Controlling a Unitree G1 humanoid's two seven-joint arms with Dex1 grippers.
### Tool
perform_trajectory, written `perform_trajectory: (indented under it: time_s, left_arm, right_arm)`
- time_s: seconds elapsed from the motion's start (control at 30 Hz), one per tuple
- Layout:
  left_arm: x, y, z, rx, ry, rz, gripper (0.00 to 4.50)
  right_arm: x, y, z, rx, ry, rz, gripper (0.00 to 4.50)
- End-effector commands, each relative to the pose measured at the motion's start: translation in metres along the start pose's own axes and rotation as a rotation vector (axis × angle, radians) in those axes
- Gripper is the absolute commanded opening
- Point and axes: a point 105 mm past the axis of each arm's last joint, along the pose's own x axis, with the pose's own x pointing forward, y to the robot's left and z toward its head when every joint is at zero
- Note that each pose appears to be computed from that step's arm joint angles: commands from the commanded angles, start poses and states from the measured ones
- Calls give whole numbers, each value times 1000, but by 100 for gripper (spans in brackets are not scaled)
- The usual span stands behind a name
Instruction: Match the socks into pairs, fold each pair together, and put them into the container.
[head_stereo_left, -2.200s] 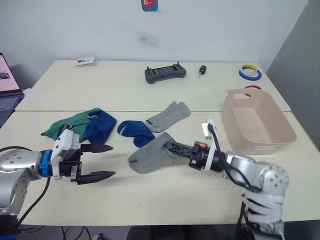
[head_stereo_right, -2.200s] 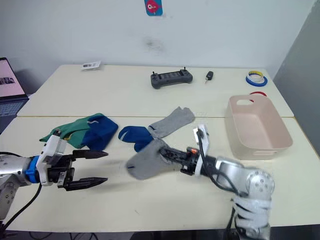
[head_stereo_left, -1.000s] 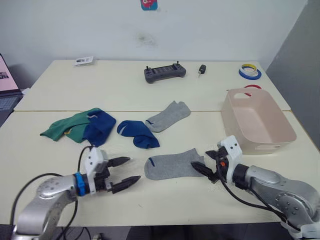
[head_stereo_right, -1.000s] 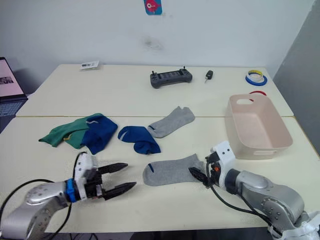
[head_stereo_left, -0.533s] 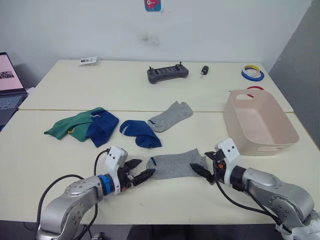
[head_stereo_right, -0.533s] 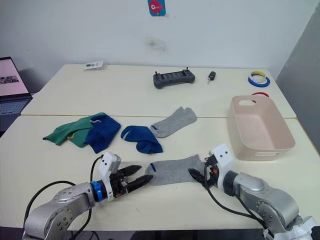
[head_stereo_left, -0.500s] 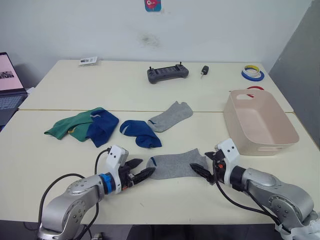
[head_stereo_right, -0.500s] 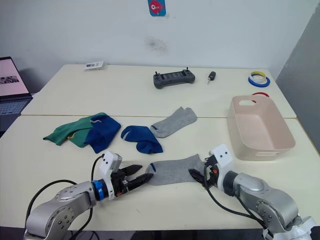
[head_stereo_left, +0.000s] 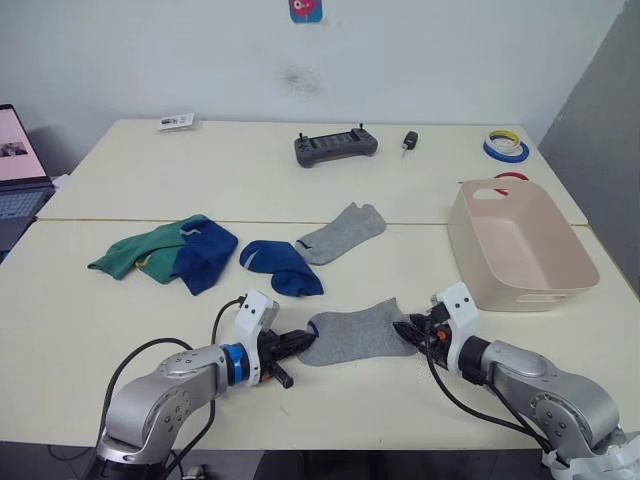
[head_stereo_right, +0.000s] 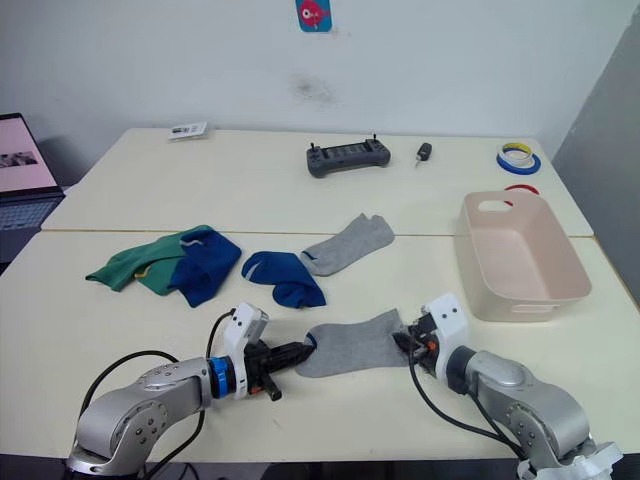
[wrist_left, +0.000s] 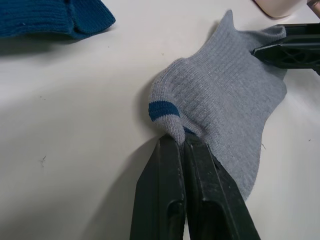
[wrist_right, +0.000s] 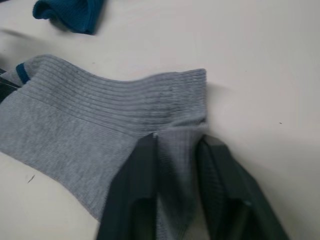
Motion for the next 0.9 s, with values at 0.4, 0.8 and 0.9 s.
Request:
perform_trajectory:
  time_s: [0.4,0.8,0.9]
  left_arm:
    - [-88,44,7,220,116,-12,0]
    - [-94,43,-21,231,151,16,0]
    - [-93,44,-21,233,136,25,0]
  right_arm:
    - [-8,70,4,-134,-130,223,2]
    - [11,75,-24,-180,-114,178,2]
    - [12,68,-22,-162,-123,139,2]
